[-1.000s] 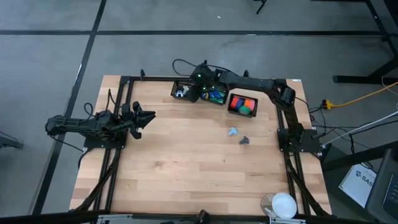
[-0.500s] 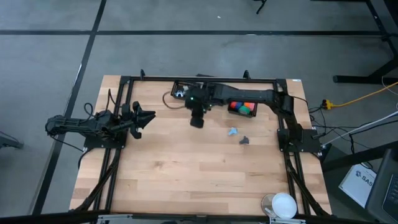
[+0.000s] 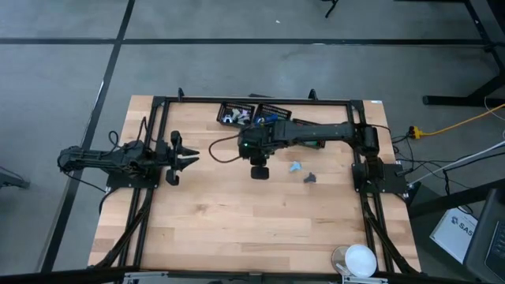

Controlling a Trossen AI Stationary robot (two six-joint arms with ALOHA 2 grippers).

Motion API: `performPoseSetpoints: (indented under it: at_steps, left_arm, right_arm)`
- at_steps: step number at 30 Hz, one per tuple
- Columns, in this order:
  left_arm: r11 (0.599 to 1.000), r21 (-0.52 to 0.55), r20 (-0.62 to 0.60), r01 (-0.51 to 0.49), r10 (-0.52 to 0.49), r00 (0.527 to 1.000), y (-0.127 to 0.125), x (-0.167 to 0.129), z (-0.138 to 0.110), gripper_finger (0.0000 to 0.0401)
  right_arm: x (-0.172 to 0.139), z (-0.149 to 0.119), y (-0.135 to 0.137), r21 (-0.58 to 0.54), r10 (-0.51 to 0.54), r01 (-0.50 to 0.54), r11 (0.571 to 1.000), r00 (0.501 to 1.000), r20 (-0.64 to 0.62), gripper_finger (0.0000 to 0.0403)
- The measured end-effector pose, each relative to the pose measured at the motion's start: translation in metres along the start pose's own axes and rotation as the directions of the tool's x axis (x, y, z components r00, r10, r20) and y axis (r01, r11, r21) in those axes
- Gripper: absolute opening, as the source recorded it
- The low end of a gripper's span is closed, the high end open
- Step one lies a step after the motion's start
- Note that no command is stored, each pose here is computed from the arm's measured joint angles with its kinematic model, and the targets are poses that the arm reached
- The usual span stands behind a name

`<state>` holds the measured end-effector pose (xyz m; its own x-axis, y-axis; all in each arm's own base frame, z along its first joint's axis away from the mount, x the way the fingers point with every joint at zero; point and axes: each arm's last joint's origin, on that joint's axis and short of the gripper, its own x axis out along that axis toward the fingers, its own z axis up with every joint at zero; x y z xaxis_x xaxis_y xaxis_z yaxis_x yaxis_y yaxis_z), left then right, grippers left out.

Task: Pick and place Stapler, Stapler remover, tape
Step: Put the blue stapler remover into the left black bin

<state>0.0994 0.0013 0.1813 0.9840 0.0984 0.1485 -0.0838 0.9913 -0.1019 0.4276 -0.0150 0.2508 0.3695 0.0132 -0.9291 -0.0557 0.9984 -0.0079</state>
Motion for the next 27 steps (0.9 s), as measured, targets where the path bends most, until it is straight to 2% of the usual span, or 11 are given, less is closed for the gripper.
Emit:
performPoseSetpoints:
  at_steps: [9, 21, 24, 27]
  left_arm:
    - [1.000, -0.025, 0.000, 0.000, 0.000, 1.000, 0.000, 0.000, 0.000, 0.0091]
    - [1.000, -0.025, 0.000, 0.001, -0.001, 1.000, 0.000, 0.000, 0.000, 0.0091]
    - [1.000, -0.025, 0.001, 0.001, -0.001, 1.000, 0.000, 0.000, 0.000, 0.0091]
    - [1.000, -0.025, 0.000, 0.002, -0.002, 1.000, 0.000, 0.000, 0.000, 0.0091]
  right_arm:
    - [0.000, 0.000, 0.007, -0.144, 0.007, -0.009, 0.989, 1.000, -0.011, 0.0055]
    - [0.000, -0.015, 0.005, -0.112, 0.017, -0.035, 0.993, 0.987, -0.159, 0.0055]
    - [0.004, -0.019, 0.011, -0.084, 0.022, -0.038, 0.996, 0.983, -0.183, 0.0055]
    - [-0.001, -0.034, 0.024, -0.087, 0.010, -0.029, 0.996, 0.977, -0.215, 0.0055]
